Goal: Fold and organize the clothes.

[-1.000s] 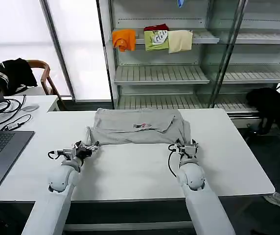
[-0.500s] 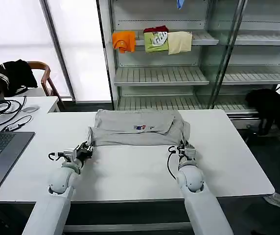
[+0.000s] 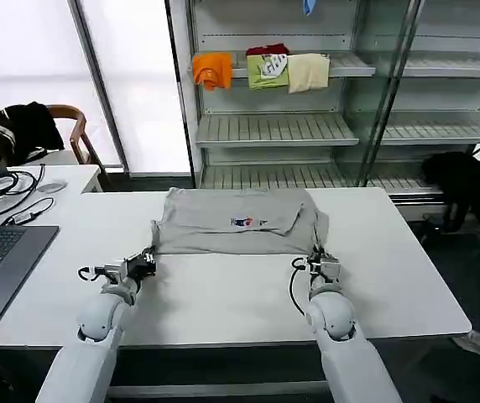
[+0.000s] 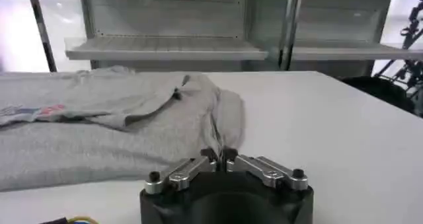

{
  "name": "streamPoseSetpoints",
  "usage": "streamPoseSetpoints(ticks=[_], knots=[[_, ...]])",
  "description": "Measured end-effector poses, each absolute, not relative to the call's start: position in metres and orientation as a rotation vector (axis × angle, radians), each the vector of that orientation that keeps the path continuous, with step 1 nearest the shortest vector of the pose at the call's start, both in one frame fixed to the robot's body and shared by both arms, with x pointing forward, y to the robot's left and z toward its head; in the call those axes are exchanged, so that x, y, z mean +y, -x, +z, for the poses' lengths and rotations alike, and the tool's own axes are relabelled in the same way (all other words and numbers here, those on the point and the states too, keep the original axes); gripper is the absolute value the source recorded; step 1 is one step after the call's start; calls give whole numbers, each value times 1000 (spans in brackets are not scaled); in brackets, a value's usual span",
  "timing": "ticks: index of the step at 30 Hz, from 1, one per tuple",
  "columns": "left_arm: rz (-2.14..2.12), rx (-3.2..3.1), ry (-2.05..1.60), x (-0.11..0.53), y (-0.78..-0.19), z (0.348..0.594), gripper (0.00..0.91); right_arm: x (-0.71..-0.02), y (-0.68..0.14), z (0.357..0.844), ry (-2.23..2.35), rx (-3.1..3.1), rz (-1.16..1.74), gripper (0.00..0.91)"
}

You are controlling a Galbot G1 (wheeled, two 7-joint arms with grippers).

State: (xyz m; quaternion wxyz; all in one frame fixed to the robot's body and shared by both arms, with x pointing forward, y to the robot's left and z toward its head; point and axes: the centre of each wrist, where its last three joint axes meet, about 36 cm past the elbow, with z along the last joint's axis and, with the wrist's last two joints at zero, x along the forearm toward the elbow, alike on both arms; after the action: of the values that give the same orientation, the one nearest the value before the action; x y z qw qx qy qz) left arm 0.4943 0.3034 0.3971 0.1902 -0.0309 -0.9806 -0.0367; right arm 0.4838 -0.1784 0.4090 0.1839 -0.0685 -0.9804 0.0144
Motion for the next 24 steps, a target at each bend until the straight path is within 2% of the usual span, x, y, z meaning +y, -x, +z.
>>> streamPoseSetpoints(ticks=[17,24], knots=[[-121,-2810,144,298,-427,427,10,-185,-407,440,220,-2810,30,0],[-128,-2801,163,295,-398,428,10,-185,-376,440,210,-2794,36,0]])
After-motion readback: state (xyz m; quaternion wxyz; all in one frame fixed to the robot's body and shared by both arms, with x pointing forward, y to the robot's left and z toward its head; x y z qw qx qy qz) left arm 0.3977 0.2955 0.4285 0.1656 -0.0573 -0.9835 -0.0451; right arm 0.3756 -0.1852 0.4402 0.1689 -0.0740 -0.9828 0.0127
